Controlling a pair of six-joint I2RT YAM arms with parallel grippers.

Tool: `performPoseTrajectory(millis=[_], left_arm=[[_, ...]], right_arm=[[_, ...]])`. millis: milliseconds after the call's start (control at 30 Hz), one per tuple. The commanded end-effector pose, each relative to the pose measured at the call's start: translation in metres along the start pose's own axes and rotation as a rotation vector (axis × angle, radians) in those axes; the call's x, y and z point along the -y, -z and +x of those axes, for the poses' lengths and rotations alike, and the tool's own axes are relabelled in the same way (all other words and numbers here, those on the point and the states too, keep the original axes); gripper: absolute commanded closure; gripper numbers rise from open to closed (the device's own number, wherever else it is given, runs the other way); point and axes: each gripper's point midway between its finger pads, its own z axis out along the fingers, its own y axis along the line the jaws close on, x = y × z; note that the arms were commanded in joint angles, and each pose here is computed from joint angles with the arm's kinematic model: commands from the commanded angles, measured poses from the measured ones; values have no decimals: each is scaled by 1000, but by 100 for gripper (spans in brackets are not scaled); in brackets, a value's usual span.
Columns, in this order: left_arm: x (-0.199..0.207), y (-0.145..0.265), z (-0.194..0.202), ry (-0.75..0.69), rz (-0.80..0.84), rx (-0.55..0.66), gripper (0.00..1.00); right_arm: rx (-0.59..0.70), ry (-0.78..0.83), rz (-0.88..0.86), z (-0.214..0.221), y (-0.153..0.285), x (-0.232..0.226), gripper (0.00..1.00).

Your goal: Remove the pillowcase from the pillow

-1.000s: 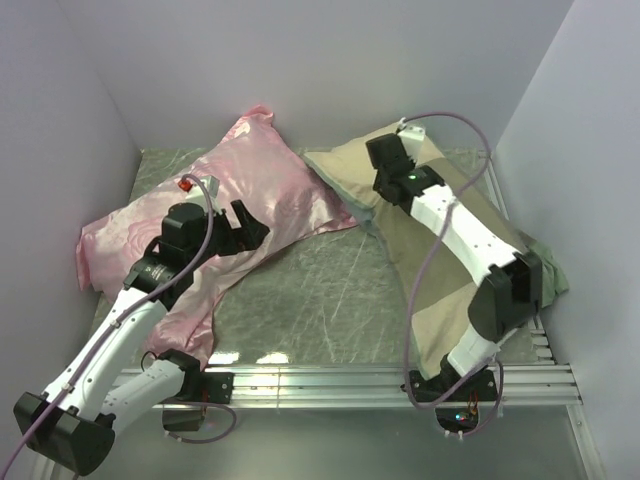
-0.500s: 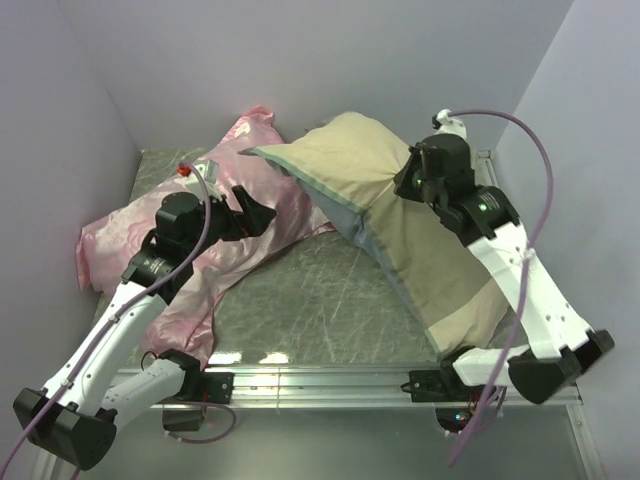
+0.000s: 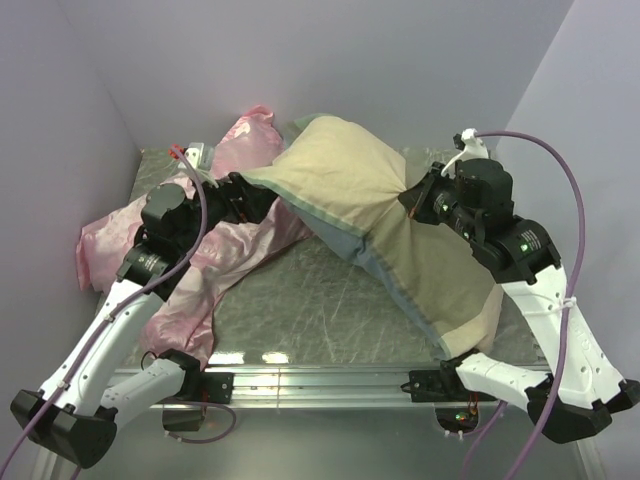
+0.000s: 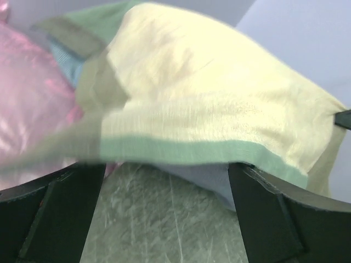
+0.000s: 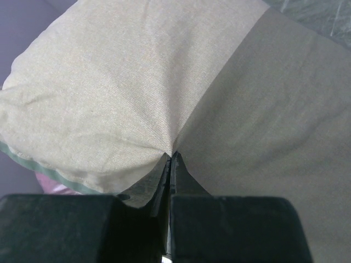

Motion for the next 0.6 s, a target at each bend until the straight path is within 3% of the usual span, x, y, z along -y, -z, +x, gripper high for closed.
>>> performPoseTrajectory(millis=[0,167,267,300,367,400,500,567], left_arm=[[37,-1,-31,-88,176,77,1],[65,-8,-17,-84,344,11,1],[70,-6,0,-71,348,-43,22],[73,-3,3,-68,349,-47,41],[78,12,15,-50,334,-74,59],[87,20,22,-37,350,-96,77],[101,51,30,8,347,-122,99],[105,71,32,28,347,-137,100]], right_arm=[[178,-34,-168,-47,40,-36,100],[175,-36,-206,-47,49,-42,100],[193,-36,-203,-53,54,-43,100],[196,-34,-203,-55,55,-43,100],[216,-30,-198,-64,60,-45,100],[236,-28,-204,-71,66,-48,100],[282,-19,-176,-89,73,-48,100],[289,-11,-132,-96,70,-44,100]])
